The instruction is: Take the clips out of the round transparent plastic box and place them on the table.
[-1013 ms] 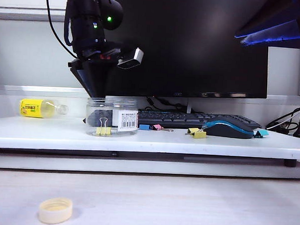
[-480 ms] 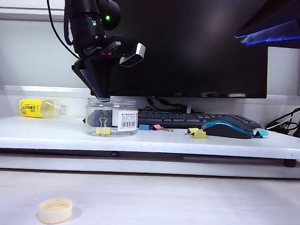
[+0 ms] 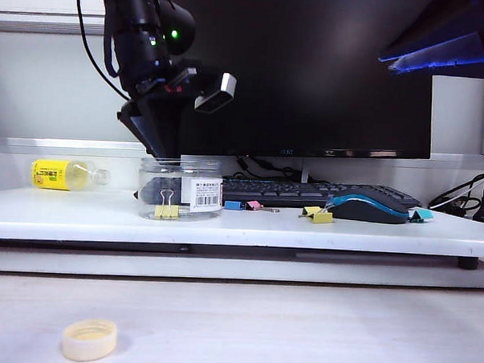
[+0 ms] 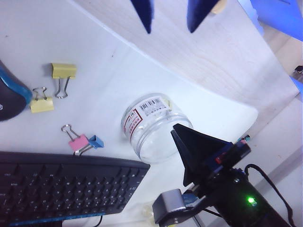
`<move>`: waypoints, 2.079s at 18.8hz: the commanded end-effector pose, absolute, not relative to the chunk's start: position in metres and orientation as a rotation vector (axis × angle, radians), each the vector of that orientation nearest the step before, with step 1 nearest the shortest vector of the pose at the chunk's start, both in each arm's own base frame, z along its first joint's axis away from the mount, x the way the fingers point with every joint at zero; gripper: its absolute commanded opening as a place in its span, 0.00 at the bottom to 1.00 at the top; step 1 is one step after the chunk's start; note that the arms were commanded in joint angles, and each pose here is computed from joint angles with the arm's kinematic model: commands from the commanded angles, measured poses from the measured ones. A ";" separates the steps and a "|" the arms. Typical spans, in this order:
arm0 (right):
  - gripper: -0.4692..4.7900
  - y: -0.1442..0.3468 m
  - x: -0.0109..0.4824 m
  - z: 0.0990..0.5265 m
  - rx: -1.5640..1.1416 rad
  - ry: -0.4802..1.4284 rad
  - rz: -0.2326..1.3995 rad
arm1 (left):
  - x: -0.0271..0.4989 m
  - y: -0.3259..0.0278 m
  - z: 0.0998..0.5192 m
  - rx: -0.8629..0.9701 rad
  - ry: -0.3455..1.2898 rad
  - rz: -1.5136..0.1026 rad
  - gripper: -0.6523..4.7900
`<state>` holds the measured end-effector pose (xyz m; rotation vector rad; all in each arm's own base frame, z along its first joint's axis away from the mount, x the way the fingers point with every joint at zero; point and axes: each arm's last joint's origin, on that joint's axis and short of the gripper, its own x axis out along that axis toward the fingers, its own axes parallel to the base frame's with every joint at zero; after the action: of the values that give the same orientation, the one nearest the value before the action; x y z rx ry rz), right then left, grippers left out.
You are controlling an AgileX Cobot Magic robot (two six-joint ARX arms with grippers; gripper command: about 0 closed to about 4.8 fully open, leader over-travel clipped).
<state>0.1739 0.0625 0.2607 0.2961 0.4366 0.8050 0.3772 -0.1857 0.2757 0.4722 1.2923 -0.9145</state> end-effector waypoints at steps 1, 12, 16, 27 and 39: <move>0.28 0.063 0.174 0.263 0.291 0.426 0.810 | 0.378 -0.187 0.272 0.478 1.300 -0.935 0.27; 0.28 0.062 0.173 0.261 0.295 0.449 0.806 | 0.379 -0.187 0.269 0.505 1.298 -0.958 0.27; 0.28 0.062 0.173 0.261 0.295 0.449 0.806 | 0.380 -0.184 0.268 0.504 1.302 -0.956 0.27; 0.28 0.062 0.173 0.261 0.295 0.449 0.806 | 0.383 -0.182 0.262 0.501 1.320 -0.953 0.27; 0.28 0.062 0.173 0.261 0.285 0.443 0.808 | 0.385 -0.181 0.262 0.535 1.317 -0.890 0.33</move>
<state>0.1730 0.0622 0.2579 0.2910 0.4642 0.8013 0.3854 -0.1817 0.2609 0.5319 1.3210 -0.8981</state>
